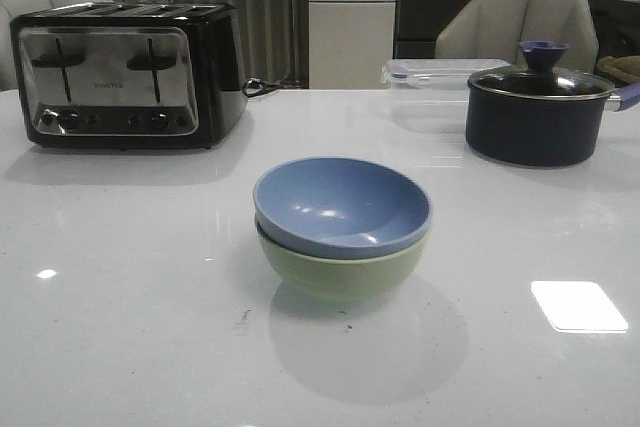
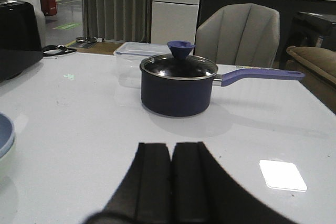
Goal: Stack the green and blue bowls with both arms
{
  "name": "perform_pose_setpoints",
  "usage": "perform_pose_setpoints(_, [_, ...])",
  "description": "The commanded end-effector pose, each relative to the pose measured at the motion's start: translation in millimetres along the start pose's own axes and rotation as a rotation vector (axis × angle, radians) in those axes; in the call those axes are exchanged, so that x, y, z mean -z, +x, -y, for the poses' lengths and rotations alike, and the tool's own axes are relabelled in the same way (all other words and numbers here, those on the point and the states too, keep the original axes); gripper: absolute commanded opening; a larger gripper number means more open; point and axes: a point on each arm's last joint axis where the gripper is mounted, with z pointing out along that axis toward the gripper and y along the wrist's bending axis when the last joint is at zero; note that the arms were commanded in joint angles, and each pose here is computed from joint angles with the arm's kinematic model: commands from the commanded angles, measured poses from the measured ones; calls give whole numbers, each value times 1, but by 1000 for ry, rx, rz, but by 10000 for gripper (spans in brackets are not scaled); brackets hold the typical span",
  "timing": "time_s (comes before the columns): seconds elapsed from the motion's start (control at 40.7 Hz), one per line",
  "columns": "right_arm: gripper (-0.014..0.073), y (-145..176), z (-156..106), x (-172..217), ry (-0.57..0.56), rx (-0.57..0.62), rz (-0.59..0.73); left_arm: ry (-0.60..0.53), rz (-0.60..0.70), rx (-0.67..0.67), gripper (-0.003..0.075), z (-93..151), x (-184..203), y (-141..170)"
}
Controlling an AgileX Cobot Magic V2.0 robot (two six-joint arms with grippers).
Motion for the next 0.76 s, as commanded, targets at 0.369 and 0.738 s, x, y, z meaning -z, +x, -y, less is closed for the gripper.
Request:
perform_pose_setpoints(0.369, [57,-13,1,3,15,8,138,-1,97,17,93,0,2,-7])
perform_pose_setpoints(0.738, [57,-13,1,3,15,8,138,-1,97,17,93,0,2,-7])
